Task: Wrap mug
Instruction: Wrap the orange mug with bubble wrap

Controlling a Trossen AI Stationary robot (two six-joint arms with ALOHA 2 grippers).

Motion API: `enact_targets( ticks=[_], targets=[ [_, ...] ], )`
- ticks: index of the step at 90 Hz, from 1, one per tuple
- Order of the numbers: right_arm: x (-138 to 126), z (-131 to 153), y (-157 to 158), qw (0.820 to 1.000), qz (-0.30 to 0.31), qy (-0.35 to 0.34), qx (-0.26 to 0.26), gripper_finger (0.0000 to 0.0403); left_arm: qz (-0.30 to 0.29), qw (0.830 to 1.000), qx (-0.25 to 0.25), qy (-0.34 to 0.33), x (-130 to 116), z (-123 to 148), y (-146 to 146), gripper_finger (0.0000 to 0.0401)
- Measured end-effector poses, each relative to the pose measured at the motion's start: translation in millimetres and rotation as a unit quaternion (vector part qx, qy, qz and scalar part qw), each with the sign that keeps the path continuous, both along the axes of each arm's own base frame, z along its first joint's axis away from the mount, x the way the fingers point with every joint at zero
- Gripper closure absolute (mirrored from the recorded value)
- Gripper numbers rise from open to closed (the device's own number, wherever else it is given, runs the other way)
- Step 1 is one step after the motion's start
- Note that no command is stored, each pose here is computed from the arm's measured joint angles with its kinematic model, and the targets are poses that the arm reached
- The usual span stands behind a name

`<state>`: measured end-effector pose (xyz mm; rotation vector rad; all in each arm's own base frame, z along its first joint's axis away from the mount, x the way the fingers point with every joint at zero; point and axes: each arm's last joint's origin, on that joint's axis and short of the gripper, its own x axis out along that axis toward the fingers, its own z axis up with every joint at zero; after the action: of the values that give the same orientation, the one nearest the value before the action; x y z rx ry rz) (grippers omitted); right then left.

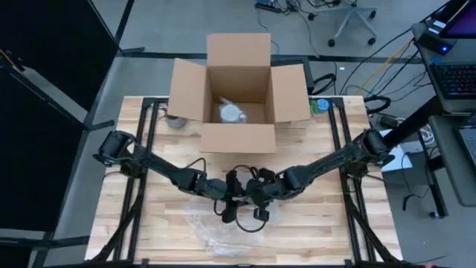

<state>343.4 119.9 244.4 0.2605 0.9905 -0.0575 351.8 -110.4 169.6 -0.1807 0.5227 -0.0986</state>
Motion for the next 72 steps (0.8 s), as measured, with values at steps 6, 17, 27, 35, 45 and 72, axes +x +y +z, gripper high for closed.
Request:
enact_targets(
  ticks=[6, 17, 27, 35, 45, 72],
  targets=[
    [-7, 16, -2, 1.0, -0.001, 0.005, -0.001, 0.0398, 0.0, 1.0, 0.0, 0.0, 0, 0, 0, 0.0258],
    [-20, 36, -2, 1.0, -0.009, 0.001, 0.007, 0.0398, 0.0, 1.0, 0.0, 0.0, 0, 0, 0, 0.0258],
    [-20, 47, -1, 0.999, -0.021, -0.045, 0.01, 0.0398, 0.0, 1.0, 0.0, 0.0, 0, 0, 0, 0.0258],
    [-9, 40, 4, 0.997, -0.013, -0.07, 0.006, 0.0399, 0.0, 1.0, 0.0, 0.0, 0, 0, 0, 0.0258],
    [3, 15, 9, 0.999, 0.001, -0.036, 0.003, 0.0399, 0.0, 1.0, 0.0, 0.0, 0, 0, 0, 0.0258],
    [23, -47, 16, 0.999, 0.004, 0.049, -0.022, 0.0399, -0.002, 1.0, -0.006, -0.003, -1, 4, 0, 0.0258]
  ],
)
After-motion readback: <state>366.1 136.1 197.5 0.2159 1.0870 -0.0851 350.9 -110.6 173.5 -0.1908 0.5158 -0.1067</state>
